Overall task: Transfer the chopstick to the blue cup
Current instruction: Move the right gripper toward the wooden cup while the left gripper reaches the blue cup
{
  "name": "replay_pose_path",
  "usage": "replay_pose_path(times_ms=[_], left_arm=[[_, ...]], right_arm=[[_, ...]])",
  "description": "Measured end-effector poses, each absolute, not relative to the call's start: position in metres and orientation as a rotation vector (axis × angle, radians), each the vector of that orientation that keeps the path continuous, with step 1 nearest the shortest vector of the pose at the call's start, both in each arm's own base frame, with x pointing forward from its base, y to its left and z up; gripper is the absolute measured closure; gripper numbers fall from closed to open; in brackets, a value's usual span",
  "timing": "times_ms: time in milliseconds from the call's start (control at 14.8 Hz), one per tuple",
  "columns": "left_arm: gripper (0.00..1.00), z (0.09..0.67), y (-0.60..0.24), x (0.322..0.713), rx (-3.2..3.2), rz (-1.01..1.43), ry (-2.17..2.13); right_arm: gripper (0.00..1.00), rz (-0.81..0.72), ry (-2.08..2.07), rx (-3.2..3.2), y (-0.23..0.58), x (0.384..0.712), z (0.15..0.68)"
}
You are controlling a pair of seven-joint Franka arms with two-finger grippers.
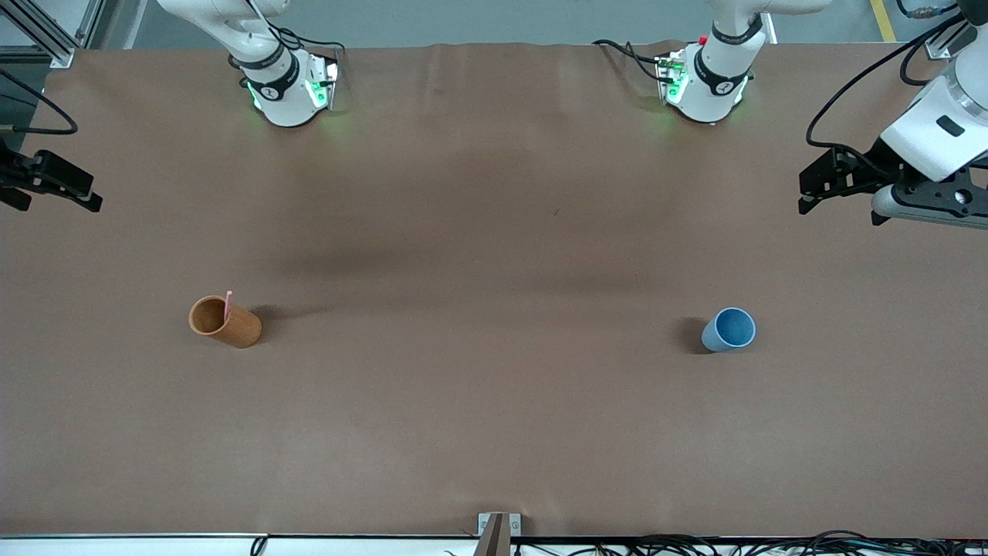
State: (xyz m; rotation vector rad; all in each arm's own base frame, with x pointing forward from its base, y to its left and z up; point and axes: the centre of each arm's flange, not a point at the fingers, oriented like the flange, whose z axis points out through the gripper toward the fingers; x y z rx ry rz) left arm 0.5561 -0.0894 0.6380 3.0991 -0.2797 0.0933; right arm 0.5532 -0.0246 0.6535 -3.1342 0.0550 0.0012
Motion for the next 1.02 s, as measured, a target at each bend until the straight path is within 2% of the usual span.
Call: replay_pose_path(times_ms=[407, 746, 1017], left_arm=[[0.00, 0.631, -0.089, 0.560, 3.101, 0.074, -0.275], [0.00, 0.592, -0.072, 0.588, 3.110, 0.037, -0.224], [0.00, 0.585, -0.059, 0.596, 3.115, 0.040, -0.204]], right_arm=[[0.00, 0.001, 0.055, -3.134, -0.025, 0.553, 0.653], [0.00, -0.029, 0.039, -3.135, -0.020, 0.556, 0.653], [0.03, -0.063, -0.043, -3.215, 0.012, 0.566, 0.628]])
